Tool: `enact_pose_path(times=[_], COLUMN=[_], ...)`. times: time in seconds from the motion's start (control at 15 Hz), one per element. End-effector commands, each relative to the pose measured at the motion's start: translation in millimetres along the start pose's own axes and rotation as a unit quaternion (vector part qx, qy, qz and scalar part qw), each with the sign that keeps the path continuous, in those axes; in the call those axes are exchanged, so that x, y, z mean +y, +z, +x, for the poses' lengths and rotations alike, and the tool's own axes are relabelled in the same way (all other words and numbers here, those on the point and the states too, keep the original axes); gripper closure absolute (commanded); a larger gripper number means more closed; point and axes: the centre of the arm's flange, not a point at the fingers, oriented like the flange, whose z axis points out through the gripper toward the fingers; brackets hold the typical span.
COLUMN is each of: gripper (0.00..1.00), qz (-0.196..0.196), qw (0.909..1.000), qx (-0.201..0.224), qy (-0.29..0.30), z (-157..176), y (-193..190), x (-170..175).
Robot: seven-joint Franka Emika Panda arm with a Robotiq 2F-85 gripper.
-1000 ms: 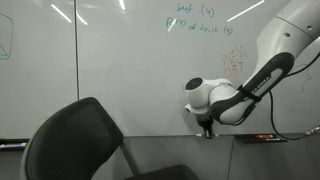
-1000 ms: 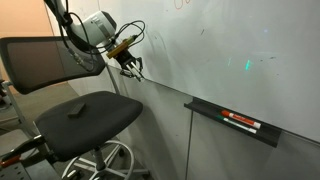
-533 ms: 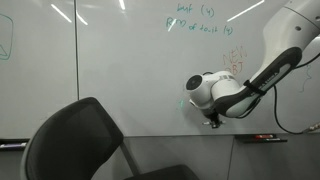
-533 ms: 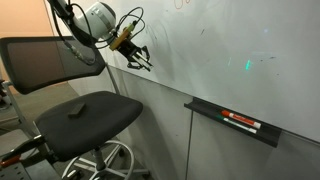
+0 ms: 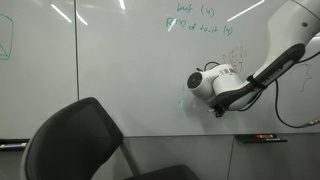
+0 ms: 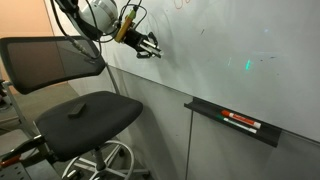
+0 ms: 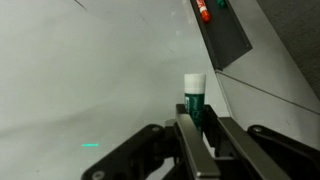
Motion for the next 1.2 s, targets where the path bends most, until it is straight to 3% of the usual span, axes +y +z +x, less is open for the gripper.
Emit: enact_pose_path(times=[0.0, 0.73, 1.13], gripper=[0.94, 0.94, 0.94], qz=[-0.050, -0.122, -0.072], qw=[0.9982, 0.9891, 0.9957], qx=[-0.016, -0.053, -0.040], qy=[0.029, 0.062, 0.042], z=[-4, -10, -17], y=[-2, -7, -17], x=[27, 52, 26])
